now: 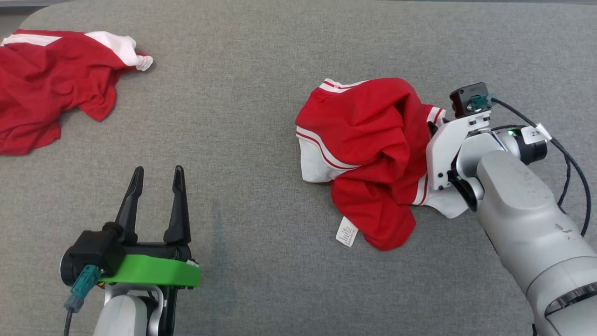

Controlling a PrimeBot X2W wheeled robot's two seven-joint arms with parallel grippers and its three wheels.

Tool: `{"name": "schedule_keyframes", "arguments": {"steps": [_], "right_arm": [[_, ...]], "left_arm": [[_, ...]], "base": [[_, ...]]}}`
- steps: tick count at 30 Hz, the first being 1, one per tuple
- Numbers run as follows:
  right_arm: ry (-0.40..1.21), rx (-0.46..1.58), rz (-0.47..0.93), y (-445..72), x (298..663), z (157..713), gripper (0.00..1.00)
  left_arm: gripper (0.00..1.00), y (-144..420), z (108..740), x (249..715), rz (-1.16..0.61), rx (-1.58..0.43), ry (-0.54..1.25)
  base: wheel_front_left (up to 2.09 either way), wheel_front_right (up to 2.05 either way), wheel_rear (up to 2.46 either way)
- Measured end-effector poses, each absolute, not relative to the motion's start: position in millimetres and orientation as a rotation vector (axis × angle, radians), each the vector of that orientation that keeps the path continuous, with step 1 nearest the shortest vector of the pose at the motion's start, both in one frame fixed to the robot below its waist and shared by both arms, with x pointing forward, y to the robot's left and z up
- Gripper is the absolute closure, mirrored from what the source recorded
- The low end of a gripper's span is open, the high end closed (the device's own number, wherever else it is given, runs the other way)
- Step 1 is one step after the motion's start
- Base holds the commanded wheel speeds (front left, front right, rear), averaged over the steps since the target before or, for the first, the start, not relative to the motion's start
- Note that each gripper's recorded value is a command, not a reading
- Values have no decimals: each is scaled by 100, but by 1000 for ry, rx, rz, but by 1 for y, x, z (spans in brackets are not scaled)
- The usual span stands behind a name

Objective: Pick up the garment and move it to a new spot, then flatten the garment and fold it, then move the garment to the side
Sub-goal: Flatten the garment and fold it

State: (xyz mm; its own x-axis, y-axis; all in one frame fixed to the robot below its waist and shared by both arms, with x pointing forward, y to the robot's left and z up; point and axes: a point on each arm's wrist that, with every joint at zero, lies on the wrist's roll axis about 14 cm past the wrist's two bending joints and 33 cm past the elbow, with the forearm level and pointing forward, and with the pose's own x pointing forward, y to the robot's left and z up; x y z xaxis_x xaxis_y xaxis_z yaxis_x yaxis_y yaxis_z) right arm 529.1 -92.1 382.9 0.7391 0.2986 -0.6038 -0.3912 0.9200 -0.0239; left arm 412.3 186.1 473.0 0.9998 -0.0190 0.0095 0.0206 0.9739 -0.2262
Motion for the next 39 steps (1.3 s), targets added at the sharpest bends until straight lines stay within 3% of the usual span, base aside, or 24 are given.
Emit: {"name": "schedule_keyframes", "arguments": {"steps": [4, 11, 19, 29, 39], "right_arm": [[555, -131, 405, -83, 528, 402, 100], [201, -78, 480, -53, 544, 503, 100], [-130, -42, 634, 2, 530, 632, 100], [-362, 83, 846, 73, 499, 742, 100], [-594, 215, 874, 78, 492, 825, 100]], "left_arm": [[0, 185, 474, 406, -22, -222, -6], [0, 187, 482, 390, -15, -227, -22], [0, 185, 496, 384, -25, -232, -63], [0, 183, 498, 385, -27, -252, -71], [0, 193, 494, 379, 4, -257, -59]], "base": [[0, 0, 0], [0, 0, 0], [0, 0, 0], [0, 0, 0], [0, 0, 0]]}}
